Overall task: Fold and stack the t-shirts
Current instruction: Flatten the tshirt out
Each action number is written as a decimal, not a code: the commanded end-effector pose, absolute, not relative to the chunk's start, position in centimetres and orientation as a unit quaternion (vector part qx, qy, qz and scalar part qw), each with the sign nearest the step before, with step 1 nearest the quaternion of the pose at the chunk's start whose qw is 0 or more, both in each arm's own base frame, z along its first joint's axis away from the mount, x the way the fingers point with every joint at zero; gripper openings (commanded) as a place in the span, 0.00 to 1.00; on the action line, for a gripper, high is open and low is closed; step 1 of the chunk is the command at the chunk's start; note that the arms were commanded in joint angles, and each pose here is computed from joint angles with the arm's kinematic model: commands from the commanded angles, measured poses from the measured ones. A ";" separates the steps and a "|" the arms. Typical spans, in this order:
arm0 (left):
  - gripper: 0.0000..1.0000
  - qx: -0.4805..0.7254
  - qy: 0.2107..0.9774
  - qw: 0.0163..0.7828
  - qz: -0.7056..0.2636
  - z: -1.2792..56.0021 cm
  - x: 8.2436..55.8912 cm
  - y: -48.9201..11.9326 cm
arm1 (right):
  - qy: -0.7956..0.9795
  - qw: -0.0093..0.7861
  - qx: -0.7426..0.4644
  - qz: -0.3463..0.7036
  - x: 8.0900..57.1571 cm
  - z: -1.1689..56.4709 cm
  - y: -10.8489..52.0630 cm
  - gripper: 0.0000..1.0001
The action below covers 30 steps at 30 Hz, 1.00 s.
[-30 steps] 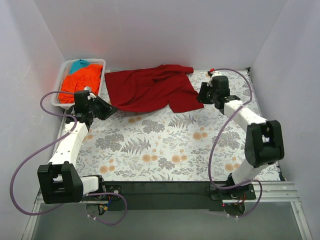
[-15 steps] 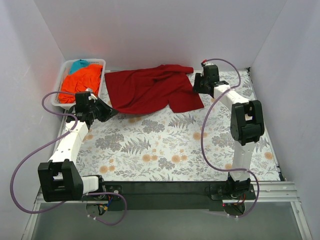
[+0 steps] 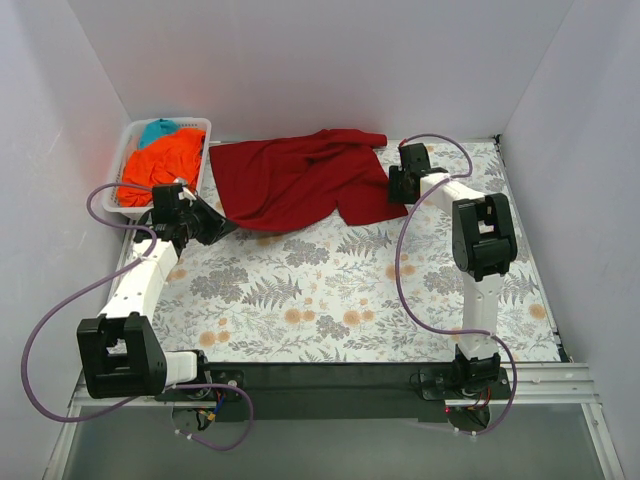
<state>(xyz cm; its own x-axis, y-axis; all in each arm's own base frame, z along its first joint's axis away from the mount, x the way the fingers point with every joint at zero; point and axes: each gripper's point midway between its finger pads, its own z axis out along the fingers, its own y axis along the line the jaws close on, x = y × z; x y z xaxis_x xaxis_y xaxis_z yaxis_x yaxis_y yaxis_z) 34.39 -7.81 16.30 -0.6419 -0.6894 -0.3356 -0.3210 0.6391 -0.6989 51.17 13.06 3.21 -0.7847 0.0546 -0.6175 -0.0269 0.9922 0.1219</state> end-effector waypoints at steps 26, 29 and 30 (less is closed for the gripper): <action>0.00 -0.284 0.895 0.216 -0.268 11.5 28.1 -8.3 | 0.958 0.263 0.086 0.072 24.8 5.4 7.5 0.01; 0.00 -0.299 0.901 0.189 -0.249 10.5 25.7 -7.9 | 0.952 0.278 0.098 0.088 22.0 7.7 7.1 0.01; 0.00 -0.307 0.904 0.180 -0.237 10.3 24.7 -7.7 | 0.949 0.283 0.103 0.094 21.5 8.3 7.2 0.01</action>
<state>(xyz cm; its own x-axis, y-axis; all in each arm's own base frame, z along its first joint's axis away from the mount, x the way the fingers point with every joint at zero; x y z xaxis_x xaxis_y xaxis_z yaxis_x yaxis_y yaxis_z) 27.44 -8.15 10.24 -0.7400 -0.6447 -0.1916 -0.4377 0.6780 -0.5905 24.44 7.08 7.36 -0.8073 0.1936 -0.5574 0.1018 0.9762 0.1916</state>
